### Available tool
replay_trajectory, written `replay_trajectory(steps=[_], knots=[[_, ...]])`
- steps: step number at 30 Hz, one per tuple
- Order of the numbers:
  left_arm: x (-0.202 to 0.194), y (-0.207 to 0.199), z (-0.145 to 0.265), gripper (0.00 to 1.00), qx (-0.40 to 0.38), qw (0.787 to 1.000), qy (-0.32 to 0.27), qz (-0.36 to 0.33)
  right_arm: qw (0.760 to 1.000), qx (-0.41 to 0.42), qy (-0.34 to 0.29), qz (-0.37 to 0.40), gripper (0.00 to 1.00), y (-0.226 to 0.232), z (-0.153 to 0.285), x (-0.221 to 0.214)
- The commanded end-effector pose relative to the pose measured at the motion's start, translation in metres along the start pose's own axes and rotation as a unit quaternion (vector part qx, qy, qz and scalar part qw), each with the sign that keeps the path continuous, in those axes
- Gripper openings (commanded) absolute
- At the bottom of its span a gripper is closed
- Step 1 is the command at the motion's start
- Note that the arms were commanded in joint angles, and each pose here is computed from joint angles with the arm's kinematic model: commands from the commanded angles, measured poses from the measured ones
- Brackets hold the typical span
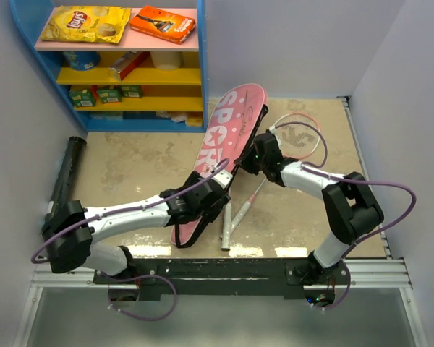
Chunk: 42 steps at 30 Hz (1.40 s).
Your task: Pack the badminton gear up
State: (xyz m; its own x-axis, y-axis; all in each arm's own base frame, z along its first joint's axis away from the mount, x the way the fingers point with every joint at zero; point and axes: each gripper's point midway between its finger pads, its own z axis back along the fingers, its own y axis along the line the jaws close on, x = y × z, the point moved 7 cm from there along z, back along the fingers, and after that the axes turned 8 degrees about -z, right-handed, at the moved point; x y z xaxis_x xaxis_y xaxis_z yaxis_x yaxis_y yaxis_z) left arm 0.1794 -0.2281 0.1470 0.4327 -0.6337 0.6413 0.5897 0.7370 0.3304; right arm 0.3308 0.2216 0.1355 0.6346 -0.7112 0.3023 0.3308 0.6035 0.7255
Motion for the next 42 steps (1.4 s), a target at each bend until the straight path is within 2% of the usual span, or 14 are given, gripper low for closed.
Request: replay_trajectory(steps=[1,9,12,15,16,17,19,23,24,27,31,33,40,42], knots=[[0.011,0.006,0.001,1.00,0.058,0.998,-0.012,0.011,1.000,0.029,-0.008,0.009,0.00,0.018,0.000,0.008],[0.003,0.005,-0.008,1.00,0.092,0.996,-0.002,-0.002,0.999,0.034,-0.004,0.007,0.00,0.017,0.002,0.006],[0.001,0.004,-0.010,0.96,0.096,0.995,-0.007,0.001,0.999,0.037,-0.005,0.007,0.00,0.017,0.003,0.007],[0.002,0.002,-0.014,0.82,0.095,0.995,-0.011,-0.001,0.999,0.042,0.007,0.009,0.00,0.017,0.004,0.003],[0.002,0.001,-0.016,0.65,0.096,0.995,-0.011,-0.002,0.999,0.042,0.012,0.010,0.00,0.016,0.003,0.002],[0.002,0.000,-0.017,0.58,0.095,0.995,-0.009,-0.003,0.999,0.043,0.012,0.010,0.00,0.016,0.004,0.002],[0.000,-0.003,-0.021,0.50,0.091,0.996,-0.005,-0.005,0.999,0.044,0.014,0.011,0.00,0.016,0.004,0.001],[-0.002,-0.005,-0.022,0.47,0.083,0.997,-0.008,0.002,0.999,0.044,0.012,0.015,0.00,0.016,0.006,0.002],[-0.002,-0.005,-0.022,0.30,0.081,0.997,-0.011,0.004,0.999,0.043,0.013,0.016,0.00,0.016,0.006,0.002],[-0.005,-0.004,-0.021,0.05,0.081,0.997,-0.012,0.004,0.999,0.041,0.016,0.016,0.00,0.015,0.005,0.001],[-0.008,-0.008,-0.024,0.10,0.067,0.998,-0.009,-0.007,0.999,0.044,0.021,0.020,0.00,0.015,0.005,0.000],[-0.008,-0.011,-0.024,0.00,0.051,0.998,-0.020,-0.008,0.998,0.046,0.022,0.023,0.00,0.016,0.006,0.000],[0.001,-0.004,-0.020,0.00,0.033,0.999,-0.040,-0.005,0.997,0.048,0.037,0.055,0.00,0.018,0.011,-0.001],[0.004,0.005,-0.020,0.00,0.034,0.998,-0.044,0.014,0.996,0.047,0.032,0.068,0.00,0.020,0.015,0.002]])
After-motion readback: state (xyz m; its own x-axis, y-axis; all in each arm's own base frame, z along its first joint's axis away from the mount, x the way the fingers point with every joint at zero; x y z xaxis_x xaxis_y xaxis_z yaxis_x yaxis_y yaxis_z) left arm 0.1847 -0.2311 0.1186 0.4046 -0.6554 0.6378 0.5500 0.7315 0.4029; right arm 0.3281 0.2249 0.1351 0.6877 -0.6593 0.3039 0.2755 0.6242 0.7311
